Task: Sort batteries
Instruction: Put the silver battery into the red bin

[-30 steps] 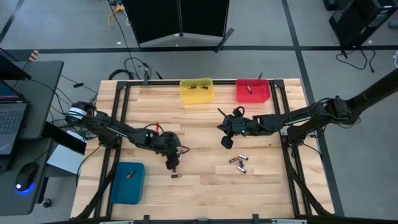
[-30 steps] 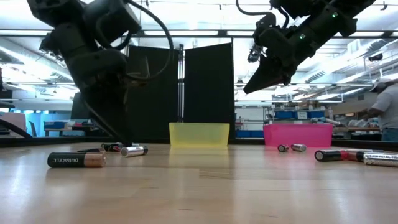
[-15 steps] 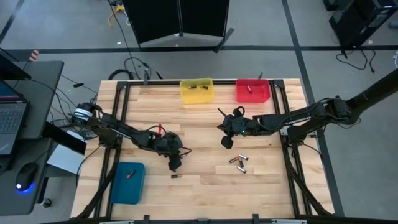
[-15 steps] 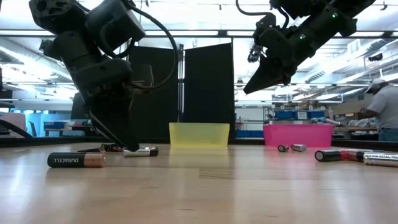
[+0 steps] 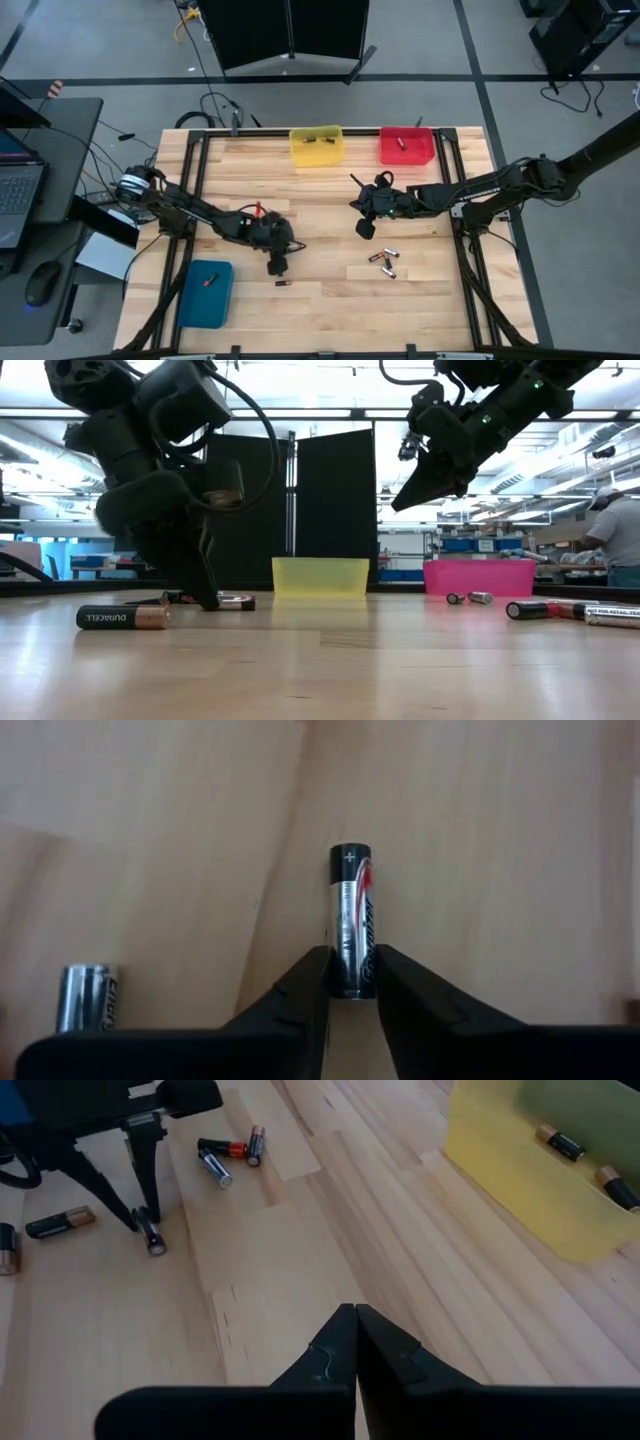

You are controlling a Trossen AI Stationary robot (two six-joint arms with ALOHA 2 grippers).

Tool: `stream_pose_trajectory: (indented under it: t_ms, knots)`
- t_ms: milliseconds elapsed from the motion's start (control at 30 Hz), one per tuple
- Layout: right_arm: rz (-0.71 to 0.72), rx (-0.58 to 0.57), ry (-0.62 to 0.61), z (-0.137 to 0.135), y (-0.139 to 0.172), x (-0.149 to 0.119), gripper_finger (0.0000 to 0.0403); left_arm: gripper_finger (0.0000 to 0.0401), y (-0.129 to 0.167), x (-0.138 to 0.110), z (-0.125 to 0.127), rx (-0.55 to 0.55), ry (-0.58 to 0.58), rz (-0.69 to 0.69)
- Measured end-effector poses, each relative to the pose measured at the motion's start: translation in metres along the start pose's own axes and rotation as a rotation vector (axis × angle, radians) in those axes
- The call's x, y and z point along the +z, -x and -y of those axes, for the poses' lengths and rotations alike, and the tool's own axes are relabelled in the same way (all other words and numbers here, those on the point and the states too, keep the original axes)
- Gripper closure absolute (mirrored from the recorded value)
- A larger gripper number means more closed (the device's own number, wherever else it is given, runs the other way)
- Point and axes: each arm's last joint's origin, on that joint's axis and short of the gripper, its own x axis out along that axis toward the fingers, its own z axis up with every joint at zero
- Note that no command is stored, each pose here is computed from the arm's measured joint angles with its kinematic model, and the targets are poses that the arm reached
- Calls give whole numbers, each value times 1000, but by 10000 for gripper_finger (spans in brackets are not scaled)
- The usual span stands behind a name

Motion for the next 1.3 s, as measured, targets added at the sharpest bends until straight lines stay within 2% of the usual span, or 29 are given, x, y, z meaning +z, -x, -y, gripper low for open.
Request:
stream_pose_trajectory:
  t_ms: [367,567,700,833,967,1300]
  knots:
    - [0,0,21,0,0,0,391,347,7,13,6,22,-161,80]
    - [-3,13,20,-2,-2,-1,391,349,14,28,6,18,-159,286]
    - [4,93,30,-12,-11,-4,391,350,12,28,-1,-10,-145,395]
    - [59,223,19,-27,-24,-3,383,350,15,32,-10,-119,-115,511]
    - [124,296,10,-40,-31,-4,362,351,18,38,-17,-187,-103,580]
    - [148,354,-20,-49,-29,-2,262,351,20,44,-20,-216,-122,608]
